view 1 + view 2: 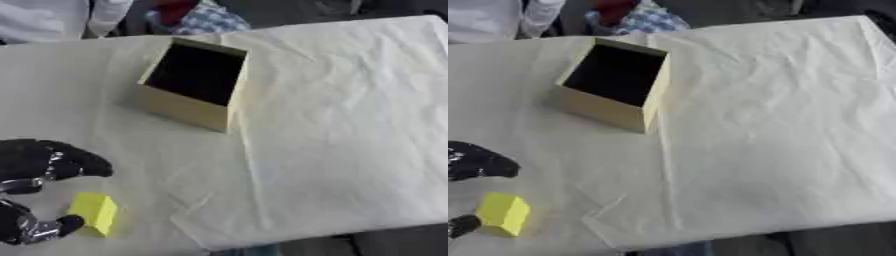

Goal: Pick up objects on the table and place them in the box.

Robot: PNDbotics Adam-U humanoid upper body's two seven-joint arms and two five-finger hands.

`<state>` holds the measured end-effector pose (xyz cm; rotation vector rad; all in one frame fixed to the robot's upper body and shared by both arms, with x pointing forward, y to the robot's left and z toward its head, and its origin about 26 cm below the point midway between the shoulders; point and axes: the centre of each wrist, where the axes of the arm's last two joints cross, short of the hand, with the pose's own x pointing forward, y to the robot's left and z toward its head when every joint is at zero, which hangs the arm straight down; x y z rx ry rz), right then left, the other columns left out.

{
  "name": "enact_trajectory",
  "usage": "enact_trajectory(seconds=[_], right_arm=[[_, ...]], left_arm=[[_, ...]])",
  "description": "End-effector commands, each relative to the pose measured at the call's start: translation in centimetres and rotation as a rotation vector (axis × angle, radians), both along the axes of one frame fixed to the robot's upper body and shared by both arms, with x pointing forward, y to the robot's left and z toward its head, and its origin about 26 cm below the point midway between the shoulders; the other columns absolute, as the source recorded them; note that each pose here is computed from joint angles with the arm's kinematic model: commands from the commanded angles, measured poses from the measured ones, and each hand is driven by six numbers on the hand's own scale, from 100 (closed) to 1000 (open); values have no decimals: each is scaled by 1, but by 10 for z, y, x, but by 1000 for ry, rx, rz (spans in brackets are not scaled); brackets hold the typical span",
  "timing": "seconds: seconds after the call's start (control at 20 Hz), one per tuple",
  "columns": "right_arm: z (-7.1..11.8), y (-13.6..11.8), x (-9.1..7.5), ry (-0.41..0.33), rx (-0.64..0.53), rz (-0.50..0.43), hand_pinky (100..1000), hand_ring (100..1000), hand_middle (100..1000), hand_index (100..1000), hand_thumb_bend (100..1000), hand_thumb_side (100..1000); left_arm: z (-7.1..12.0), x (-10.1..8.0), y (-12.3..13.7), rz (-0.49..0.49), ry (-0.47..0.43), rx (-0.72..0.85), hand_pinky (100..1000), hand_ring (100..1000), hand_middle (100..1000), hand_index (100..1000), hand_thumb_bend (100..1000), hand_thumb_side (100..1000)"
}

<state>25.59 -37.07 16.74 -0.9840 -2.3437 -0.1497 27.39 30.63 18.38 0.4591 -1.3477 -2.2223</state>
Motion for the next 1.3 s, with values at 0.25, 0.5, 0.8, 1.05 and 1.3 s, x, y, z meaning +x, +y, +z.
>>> enact_trajectory(seconds=[0.25, 0.5, 0.8, 1.05, 1.3], right_arm=[[8, 1, 0, -19, -18, 15, 596, 661, 511, 692, 100, 894], [9, 0, 0, -19, -21, 16, 596, 661, 511, 692, 100, 891], [9, 1, 0, -20, -21, 18, 596, 661, 511, 692, 100, 894], [9, 1, 0, -19, -20, 21, 596, 661, 510, 691, 100, 896], [9, 2, 1, -19, -17, 25, 595, 660, 509, 691, 100, 899]], left_arm=[[0, -3, -1, 20, -34, 62, 890, 921, 907, 999, 321, 1000], [-1, -4, -1, 28, -71, 96, 890, 920, 889, 977, 423, 1000], [-3, -4, -2, 17, -126, 134, 905, 927, 888, 962, 461, 1000], [-3, -4, -3, 24, -175, 147, 915, 937, 902, 982, 468, 1000], [-6, -4, -5, 49, -175, 154, 914, 939, 914, 997, 375, 960]])
